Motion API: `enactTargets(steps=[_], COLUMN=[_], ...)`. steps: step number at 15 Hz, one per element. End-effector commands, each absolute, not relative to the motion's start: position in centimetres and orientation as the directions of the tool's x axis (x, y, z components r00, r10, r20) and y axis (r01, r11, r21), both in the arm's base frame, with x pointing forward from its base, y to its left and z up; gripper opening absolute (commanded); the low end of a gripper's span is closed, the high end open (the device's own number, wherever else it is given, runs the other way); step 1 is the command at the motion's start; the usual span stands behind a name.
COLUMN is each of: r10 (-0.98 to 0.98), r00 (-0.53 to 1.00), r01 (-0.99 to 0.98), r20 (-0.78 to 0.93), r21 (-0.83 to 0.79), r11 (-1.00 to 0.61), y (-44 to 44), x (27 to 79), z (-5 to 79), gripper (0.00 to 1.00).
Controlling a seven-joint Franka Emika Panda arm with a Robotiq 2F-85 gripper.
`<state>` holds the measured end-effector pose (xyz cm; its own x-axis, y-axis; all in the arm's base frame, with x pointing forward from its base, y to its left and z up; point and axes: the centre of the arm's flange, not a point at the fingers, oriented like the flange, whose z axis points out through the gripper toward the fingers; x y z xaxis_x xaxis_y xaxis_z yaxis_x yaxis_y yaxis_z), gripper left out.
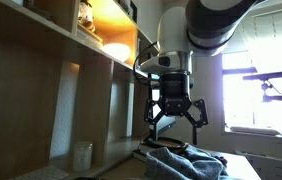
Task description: Hang the sweater on the computer
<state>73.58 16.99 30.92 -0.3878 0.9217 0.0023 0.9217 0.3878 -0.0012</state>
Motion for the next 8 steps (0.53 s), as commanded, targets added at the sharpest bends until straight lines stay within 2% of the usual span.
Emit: enactTargets(steps=[1, 8], r10=[0.925, 0.920], r00=[-0.378, -0.392], r01=[0.926, 0.920], r20=[-0.027, -0.005], r21=[-0.011, 0.000], r11=[0.378, 0.392], y=[17.38, 17.15], x=[74.71, 73.87], z=[31.09, 30.57], gripper=[1.00, 1.00])
